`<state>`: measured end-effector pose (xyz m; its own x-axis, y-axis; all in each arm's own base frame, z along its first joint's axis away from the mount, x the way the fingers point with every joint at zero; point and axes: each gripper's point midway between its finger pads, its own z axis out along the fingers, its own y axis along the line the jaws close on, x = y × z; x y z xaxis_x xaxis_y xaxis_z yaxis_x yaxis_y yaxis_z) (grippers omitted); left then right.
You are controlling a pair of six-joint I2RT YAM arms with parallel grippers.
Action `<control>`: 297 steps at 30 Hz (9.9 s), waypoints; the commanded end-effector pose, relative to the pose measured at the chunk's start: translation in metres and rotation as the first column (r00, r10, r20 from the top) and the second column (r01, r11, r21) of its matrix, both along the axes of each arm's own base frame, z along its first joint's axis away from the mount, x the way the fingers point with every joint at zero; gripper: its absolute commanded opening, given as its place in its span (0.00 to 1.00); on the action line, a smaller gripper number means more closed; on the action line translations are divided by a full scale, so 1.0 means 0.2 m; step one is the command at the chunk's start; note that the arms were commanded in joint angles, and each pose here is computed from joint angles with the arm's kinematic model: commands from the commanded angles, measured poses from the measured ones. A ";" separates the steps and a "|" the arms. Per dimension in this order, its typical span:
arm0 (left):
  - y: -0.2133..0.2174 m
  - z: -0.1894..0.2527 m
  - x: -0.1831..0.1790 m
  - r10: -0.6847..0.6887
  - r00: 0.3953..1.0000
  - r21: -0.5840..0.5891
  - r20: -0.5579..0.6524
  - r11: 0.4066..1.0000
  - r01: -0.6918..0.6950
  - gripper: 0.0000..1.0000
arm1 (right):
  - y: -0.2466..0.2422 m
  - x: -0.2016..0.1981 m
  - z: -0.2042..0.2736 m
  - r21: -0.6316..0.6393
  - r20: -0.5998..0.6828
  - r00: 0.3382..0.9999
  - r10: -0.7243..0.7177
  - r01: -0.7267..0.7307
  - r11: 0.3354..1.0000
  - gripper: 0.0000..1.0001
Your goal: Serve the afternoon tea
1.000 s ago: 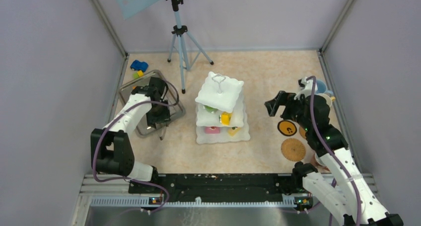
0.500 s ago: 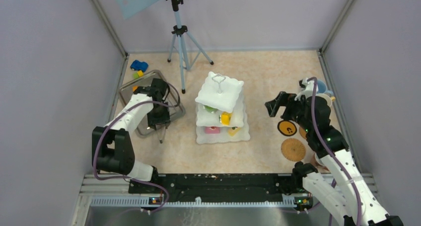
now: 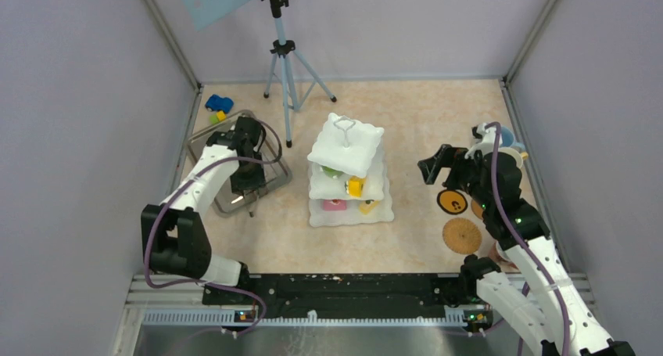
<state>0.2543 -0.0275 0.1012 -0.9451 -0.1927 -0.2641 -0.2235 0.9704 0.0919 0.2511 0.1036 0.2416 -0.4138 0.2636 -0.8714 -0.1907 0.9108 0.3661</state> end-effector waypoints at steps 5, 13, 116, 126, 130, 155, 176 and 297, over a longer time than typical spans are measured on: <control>-0.01 0.27 0.08 0.003 0.989 -0.016 0.147 1.000 -0.001 0.37 | 0.01 0.01 0.04 0.007 0.029 1.000 -0.001 0.001 1.000 0.99; -0.15 0.77 0.16 -0.093 0.911 -0.144 0.401 0.976 0.163 0.35 | 0.00 0.04 0.08 -0.023 0.046 0.999 -0.001 0.002 1.000 0.99; 0.29 -0.01 0.57 0.150 0.970 -0.160 0.193 0.980 -0.120 0.68 | 0.05 0.08 0.04 -0.022 0.021 0.999 0.041 -0.041 0.999 0.99; 0.33 -0.11 0.62 0.153 0.971 -0.119 0.184 0.984 -0.132 0.61 | 0.06 0.08 0.02 -0.019 0.014 0.999 0.045 -0.045 0.999 0.99; 0.32 -0.15 0.66 0.151 0.975 -0.136 0.166 0.982 -0.129 0.55 | 0.07 0.09 0.02 -0.015 0.010 0.999 0.050 -0.050 0.999 0.99; -0.37 1.02 0.37 -0.294 0.555 -0.086 0.778 0.826 0.558 0.25 | 0.05 0.11 0.09 -0.031 0.006 1.000 0.029 -0.028 0.999 0.99; -0.84 0.99 -0.01 -0.528 0.339 -0.051 0.778 0.485 0.873 0.30 | 0.01 0.07 0.10 -0.034 -0.009 1.000 -0.003 0.003 0.999 0.99; -0.65 1.49 0.18 -0.336 0.226 0.037 0.914 0.625 0.780 0.24 | 0.01 0.06 0.11 -0.041 -0.023 1.000 -0.002 0.001 0.999 0.98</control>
